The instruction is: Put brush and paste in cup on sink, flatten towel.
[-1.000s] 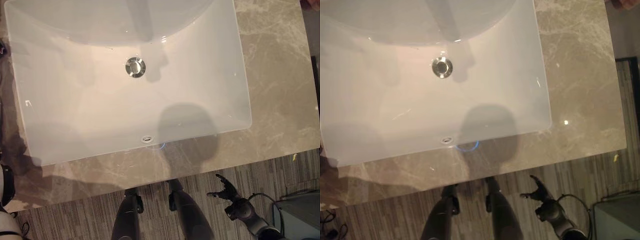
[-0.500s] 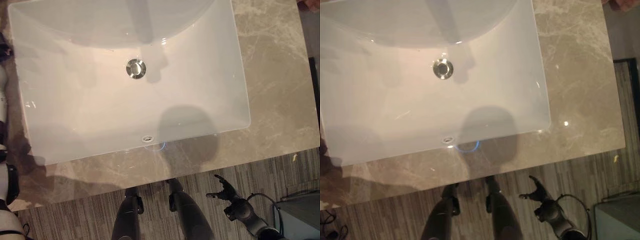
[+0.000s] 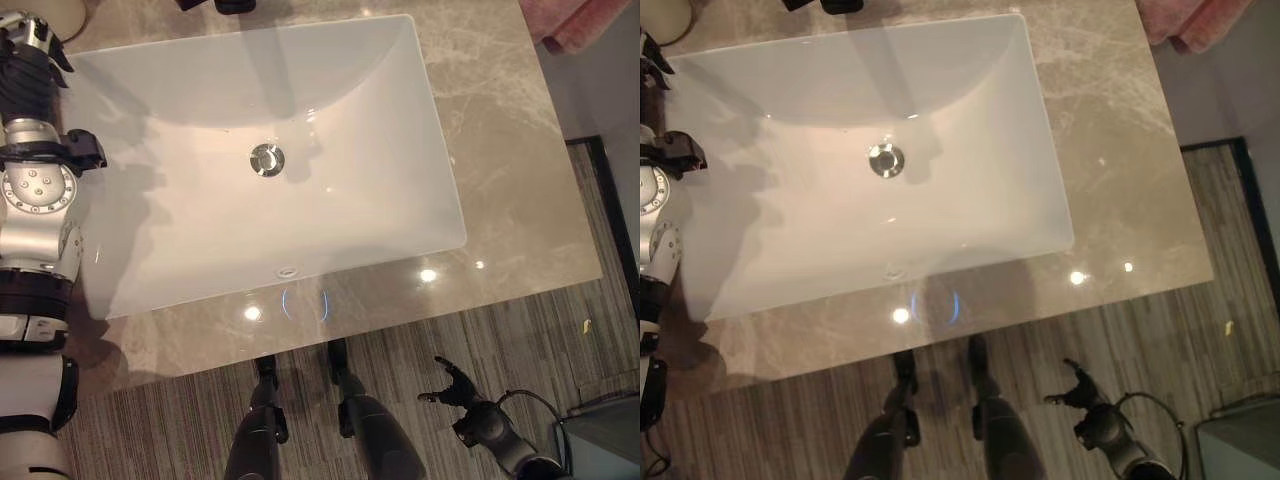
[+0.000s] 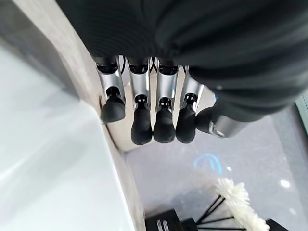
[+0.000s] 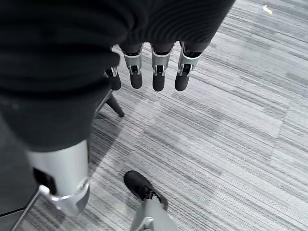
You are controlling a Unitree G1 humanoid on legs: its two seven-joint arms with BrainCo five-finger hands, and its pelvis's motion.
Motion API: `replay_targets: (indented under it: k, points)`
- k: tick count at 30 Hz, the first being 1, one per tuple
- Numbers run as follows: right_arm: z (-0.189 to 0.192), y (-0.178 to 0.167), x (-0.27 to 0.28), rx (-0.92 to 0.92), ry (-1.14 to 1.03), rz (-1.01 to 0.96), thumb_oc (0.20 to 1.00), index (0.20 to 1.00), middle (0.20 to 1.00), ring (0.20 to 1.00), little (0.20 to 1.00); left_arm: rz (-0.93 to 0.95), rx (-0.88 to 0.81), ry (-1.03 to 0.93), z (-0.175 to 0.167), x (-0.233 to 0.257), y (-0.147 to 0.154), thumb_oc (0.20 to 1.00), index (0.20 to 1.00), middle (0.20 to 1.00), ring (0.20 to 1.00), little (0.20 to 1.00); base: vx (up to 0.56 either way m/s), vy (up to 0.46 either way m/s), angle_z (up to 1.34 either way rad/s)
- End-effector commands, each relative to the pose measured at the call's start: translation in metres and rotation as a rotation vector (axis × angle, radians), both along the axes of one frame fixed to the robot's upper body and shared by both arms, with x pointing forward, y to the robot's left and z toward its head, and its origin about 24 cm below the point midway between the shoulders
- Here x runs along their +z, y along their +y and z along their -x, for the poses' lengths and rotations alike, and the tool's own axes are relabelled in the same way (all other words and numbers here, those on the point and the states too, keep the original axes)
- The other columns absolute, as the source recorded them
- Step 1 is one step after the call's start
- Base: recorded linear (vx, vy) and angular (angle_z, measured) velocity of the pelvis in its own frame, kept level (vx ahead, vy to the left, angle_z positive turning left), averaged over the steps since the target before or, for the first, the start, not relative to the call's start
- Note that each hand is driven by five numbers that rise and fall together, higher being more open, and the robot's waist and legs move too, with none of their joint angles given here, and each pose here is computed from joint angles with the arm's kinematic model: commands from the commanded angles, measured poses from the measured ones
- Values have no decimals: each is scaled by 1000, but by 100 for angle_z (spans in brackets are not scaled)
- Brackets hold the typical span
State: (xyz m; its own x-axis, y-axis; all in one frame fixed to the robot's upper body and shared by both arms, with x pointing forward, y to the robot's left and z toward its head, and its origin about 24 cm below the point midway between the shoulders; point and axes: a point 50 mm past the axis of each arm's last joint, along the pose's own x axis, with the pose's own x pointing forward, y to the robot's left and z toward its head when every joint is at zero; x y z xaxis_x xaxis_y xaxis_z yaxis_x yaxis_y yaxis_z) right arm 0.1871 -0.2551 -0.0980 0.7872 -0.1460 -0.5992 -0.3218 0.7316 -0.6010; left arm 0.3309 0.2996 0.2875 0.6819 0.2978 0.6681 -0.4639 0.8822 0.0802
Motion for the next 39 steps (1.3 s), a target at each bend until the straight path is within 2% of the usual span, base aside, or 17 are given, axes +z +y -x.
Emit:
replay_targets:
  k: [1,7,8,9,10,16,29,33,39]
  points:
    - [17,-20,-5,-52,57,45,1000,1000,1000,1000,1000,1,-20,159,-6,-54,-6,200,200,200,200,200,0,0,0]
    - [31,-23,-10,-97,88,31,1000,1000,1000,1000,1000,37,-264,148,20,-85,-38,200,200,200,200,200,38,-11,4]
    - [34,-24,-11,-112,86,25,1000,1000,1000,1000,1000,47,-314,148,26,-90,-43,238,238,238,238,238,60,-20,11]
    - [36,-24,-11,-121,85,19,1000,1000,1000,1000,1000,66,-357,145,34,-96,-47,498,498,498,498,498,59,-19,7]
    - [39,-25,-11,-124,88,18,1000,1000,1000,1000,1000,89,-388,152,39,-102,-51,1000,1000,1000,1000,1000,33,-24,2]
    - [51,-32,-11,-139,94,12,1000,1000,1000,1000,1000,155,-536,174,56,-125,-73,1000,1000,1000,1000,1000,-5,-38,-2]
    - [76,-43,-19,-206,158,32,1000,1000,1000,1000,1000,134,-525,12,103,-103,-60,1000,1000,1000,1000,1000,7,-55,0]
    - [69,-45,-15,-225,119,10,1000,1000,1000,1000,1000,122,-526,5,118,-106,-57,1000,1000,1000,1000,1000,-27,28,-3]
    - [26,-36,8,-231,-88,-82,1000,1000,1000,1000,1000,126,-609,-35,118,-105,-70,1000,1000,1000,1000,1000,-96,128,-38]
